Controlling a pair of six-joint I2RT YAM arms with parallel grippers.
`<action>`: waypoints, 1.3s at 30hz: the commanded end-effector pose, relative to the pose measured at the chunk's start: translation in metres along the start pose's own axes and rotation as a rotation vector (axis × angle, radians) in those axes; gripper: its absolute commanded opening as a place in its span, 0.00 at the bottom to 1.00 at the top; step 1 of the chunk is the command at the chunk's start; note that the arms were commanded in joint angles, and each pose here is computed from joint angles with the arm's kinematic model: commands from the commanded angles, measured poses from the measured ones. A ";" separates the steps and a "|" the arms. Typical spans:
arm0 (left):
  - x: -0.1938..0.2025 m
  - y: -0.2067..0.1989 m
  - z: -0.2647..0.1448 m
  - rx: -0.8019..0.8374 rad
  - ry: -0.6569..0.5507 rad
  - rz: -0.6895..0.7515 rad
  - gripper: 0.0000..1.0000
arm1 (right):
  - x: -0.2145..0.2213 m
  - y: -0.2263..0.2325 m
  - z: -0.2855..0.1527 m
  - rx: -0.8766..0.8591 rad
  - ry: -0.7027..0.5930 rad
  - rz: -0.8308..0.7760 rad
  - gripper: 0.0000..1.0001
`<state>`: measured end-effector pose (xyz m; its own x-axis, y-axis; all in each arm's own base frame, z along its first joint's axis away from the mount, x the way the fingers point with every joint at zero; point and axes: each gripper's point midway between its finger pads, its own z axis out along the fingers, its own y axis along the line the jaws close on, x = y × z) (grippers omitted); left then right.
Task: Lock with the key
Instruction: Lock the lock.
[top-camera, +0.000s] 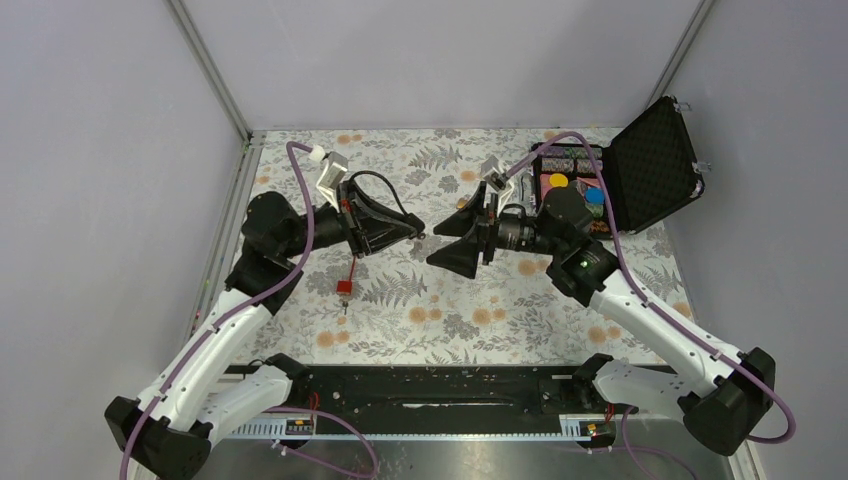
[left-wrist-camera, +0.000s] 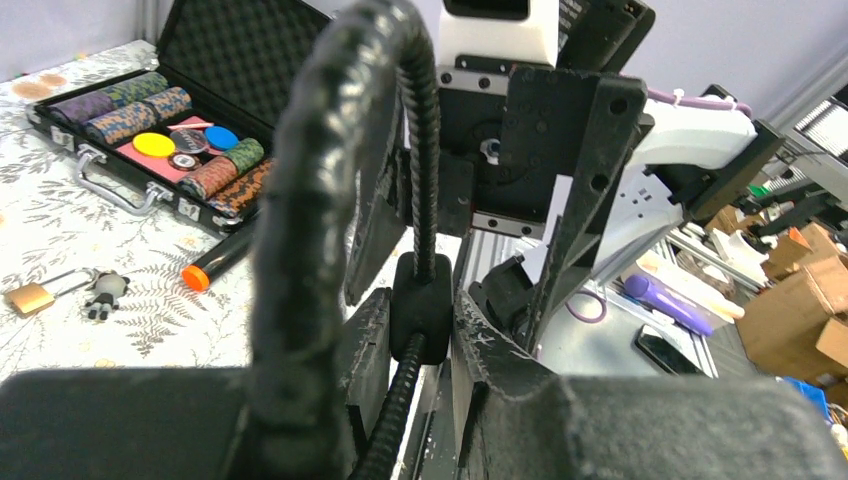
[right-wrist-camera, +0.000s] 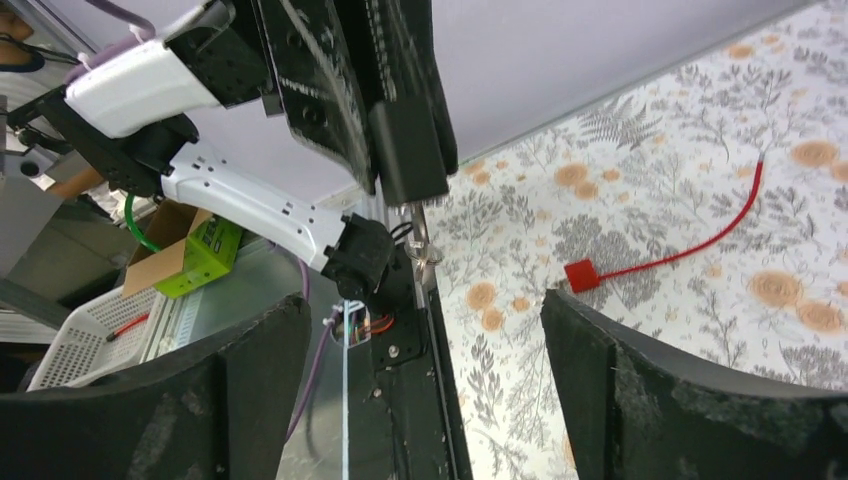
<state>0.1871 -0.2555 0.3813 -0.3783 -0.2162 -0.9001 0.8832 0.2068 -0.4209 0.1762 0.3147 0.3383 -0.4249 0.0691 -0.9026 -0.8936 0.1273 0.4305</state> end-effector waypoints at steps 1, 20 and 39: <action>-0.015 -0.027 -0.004 0.111 -0.042 0.107 0.00 | -0.031 0.012 0.010 -0.061 -0.091 -0.071 0.88; -0.014 -0.026 -0.004 0.108 -0.044 0.100 0.00 | -0.030 0.022 0.034 -0.095 -0.038 -0.040 0.23; -0.039 -0.012 -0.012 -0.038 -0.121 0.146 0.00 | 0.073 -0.006 0.002 -0.064 0.352 0.029 0.00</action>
<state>0.1769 -0.2576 0.3560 -0.4349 -0.1282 -0.8913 0.8698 0.1963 -0.4527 0.1700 0.3402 0.3120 -0.3772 -0.1178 -0.9186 -0.9258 0.0762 0.3703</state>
